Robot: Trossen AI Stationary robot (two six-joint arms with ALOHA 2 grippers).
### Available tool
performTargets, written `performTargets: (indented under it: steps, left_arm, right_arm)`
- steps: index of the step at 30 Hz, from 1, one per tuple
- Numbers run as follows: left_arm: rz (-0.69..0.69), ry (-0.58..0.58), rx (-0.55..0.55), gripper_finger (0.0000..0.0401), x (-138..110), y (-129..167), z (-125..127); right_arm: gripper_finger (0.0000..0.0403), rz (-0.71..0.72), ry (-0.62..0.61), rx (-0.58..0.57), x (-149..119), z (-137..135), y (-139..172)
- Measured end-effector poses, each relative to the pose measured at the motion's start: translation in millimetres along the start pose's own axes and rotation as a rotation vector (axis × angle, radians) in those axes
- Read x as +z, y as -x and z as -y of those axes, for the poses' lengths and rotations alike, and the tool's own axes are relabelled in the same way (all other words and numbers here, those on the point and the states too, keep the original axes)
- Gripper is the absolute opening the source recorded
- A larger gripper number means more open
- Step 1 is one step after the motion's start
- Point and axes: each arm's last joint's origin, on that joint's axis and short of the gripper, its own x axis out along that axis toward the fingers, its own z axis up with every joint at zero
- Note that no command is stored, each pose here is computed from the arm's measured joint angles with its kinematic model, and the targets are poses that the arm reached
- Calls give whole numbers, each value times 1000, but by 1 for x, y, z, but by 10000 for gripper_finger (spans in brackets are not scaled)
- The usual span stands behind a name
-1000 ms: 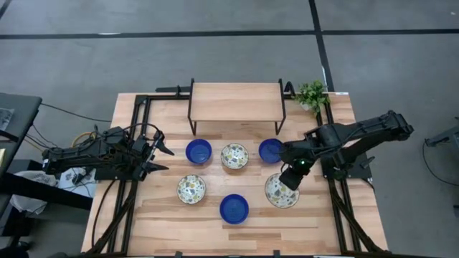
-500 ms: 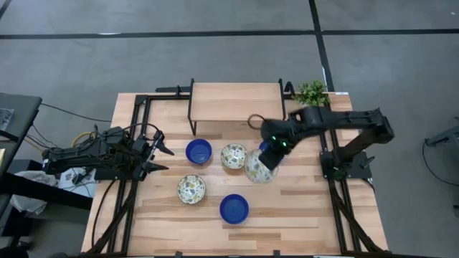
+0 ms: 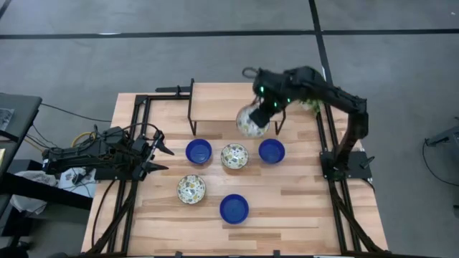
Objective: Pick & Place Mini bowls
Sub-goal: Put the right white patterned bowl on the shelf
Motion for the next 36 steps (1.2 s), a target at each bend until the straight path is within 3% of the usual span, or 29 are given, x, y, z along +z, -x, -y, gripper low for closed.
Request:
performTargets:
  steps: [10,18,23,29,36]
  left_arm:
    - [3,-1,0,253,0,0,0]
    - [5,-2,0,253,1,0,0]
    - [-2,1,0,253,0,-1,-1]
    - [-37,18,1,253,-3,-6,-3]
    - [-99,47,3,253,-10,-14,-7]
  right_arm:
    - [0,-9,-54,-94,32,95,-14]
    - [0,-67,-137,67,41,152,-32]
    - [0,-130,-115,150,49,163,-59]
    - [0,-201,-82,170,57,167,-91]
    - [0,-235,-61,199,61,165,-107]
